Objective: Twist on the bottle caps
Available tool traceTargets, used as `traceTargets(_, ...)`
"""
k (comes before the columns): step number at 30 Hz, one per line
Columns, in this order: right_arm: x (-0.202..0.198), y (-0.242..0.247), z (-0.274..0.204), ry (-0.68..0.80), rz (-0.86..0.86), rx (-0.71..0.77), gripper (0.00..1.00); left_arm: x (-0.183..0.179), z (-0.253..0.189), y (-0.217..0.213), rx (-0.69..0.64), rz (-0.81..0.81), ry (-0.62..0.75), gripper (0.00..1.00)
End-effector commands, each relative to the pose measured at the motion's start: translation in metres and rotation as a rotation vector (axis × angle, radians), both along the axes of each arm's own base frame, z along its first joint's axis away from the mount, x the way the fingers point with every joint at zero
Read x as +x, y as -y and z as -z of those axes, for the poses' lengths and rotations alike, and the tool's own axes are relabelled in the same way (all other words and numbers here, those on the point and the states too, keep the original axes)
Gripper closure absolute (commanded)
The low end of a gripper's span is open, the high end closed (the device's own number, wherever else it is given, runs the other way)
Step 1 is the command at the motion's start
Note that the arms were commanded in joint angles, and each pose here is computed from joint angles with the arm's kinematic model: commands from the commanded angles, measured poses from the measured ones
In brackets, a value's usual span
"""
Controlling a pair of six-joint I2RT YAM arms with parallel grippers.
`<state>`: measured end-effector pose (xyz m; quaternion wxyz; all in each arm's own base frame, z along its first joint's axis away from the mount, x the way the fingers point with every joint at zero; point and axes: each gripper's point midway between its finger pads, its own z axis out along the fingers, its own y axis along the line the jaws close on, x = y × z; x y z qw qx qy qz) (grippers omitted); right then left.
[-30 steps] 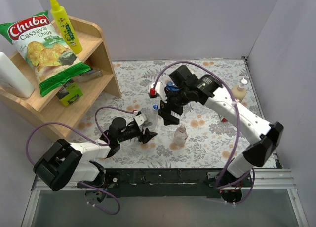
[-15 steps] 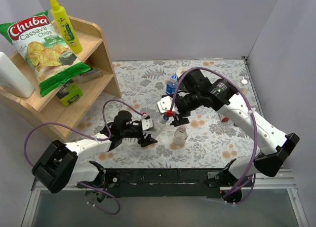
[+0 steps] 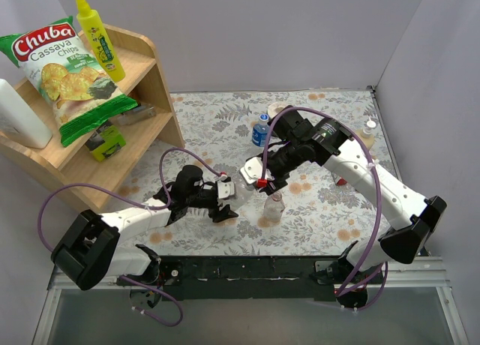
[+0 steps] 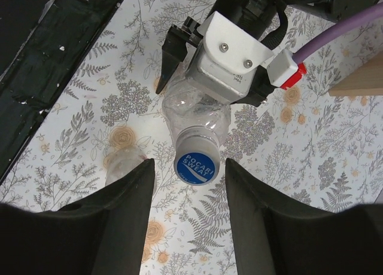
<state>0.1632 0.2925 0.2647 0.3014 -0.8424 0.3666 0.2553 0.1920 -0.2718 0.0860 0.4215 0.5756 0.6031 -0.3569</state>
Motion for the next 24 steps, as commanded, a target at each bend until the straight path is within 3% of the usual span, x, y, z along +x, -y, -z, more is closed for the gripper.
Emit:
traceTargets(1, -0.002, -0.002, -0.009, 0.018, -0.027, 0.031, 0.44, 0.007, -0.017, 0.007, -0.031, 0.025, 0.043, 1.00)
traceTargets(9, 0.005, -0.005, -0.001, 0.048, -0.010, 0.023, 0.50, 0.007, -0.017, 0.007, -0.029, 0.041, 0.065, 1.00)
traceTargets(15, 0.004, -0.005, 0.000, 0.039, -0.013, 0.017, 0.61, 0.009, -0.022, 0.008, -0.043, 0.042, 0.090, 1.00)
traceTargets(19, 0.004, -0.007, 0.007, -0.019, 0.013, -0.020, 0.74, 0.015, -0.027, 0.007, -0.070, 0.005, 0.149, 1.00)
traceTargets(24, -0.002, -0.008, 0.013, -0.141, 0.056, -0.062, 0.79, 0.033, -0.047, 0.006, -0.137, -0.085, 0.254, 1.00)
